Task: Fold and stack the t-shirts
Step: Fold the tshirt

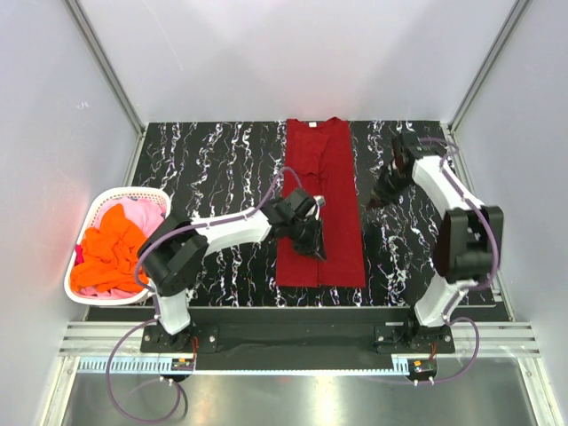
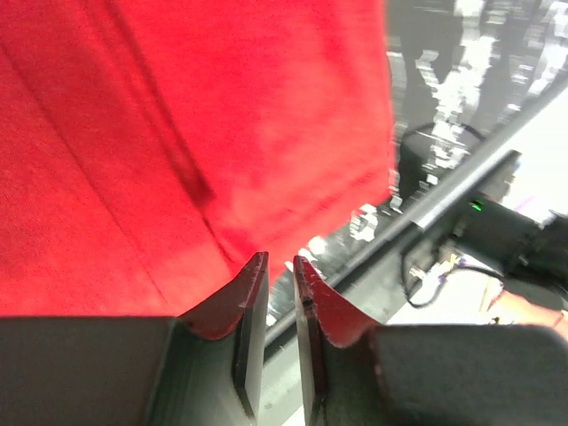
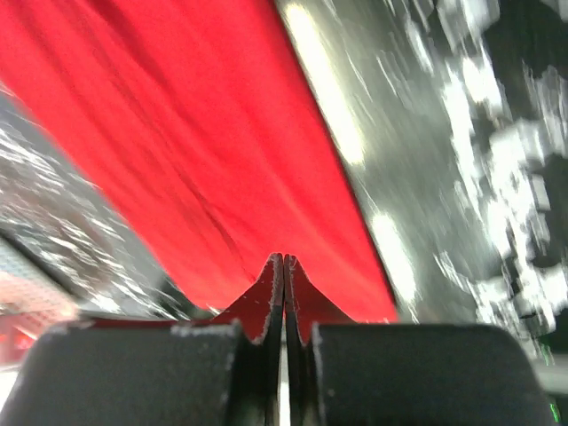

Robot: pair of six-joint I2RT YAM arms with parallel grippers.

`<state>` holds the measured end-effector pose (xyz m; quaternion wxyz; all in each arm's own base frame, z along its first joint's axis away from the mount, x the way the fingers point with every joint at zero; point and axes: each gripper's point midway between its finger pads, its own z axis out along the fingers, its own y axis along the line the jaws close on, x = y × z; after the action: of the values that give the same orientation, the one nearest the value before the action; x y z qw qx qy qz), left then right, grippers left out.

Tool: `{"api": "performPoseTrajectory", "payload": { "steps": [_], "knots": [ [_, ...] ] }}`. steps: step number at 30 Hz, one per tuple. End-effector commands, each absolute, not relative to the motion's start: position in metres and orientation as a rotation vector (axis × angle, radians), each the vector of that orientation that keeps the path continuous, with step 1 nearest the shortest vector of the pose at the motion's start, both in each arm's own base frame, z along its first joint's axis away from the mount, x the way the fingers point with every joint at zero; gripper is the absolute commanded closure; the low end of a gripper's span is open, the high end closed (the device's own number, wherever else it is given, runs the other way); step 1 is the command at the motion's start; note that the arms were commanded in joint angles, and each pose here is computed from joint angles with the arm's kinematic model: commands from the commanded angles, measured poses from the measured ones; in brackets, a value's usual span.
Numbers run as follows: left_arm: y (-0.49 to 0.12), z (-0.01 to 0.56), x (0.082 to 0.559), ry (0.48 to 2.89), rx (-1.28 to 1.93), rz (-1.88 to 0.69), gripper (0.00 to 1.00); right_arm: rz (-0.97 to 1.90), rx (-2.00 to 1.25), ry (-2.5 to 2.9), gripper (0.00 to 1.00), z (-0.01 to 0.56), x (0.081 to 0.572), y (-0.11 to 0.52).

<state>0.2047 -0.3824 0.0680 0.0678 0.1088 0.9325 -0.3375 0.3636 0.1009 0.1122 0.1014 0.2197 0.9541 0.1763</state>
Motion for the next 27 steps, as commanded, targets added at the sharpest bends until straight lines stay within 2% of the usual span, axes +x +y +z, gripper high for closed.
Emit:
{"api": "performPoseTrajectory", "payload": {
  "steps": [1, 7, 10, 22, 27],
  "knots": [
    [-0.392, 0.12, 0.208, 2.657, 0.415, -1.135, 0.77, 0.379, 0.696, 2.896, 1.0, 0.095, 0.3, 0.094],
    [-0.377, 0.124, 0.199, 2.647, 0.423, -1.14, 0.77, 0.307, 0.76, 2.999, 1.0, 0.056, 0.21, 0.107],
    [-0.366, 0.129, 0.2, 2.609, 0.442, -1.126, 0.76, 0.297, 0.809, 2.993, 1.0, 0.039, 0.195, 0.109],
    [-0.301, 0.105, 0.213, 2.64, 0.247, -1.026, 0.75, 0.361, 0.8, 2.973, 1.0, 0.023, 0.196, 0.122],
    [-0.283, 0.093, 0.217, 2.66, 0.198, -0.977, 0.74, 0.298, 0.803, 2.982, 1.0, 0.02, 0.193, 0.118]
  ]
}}
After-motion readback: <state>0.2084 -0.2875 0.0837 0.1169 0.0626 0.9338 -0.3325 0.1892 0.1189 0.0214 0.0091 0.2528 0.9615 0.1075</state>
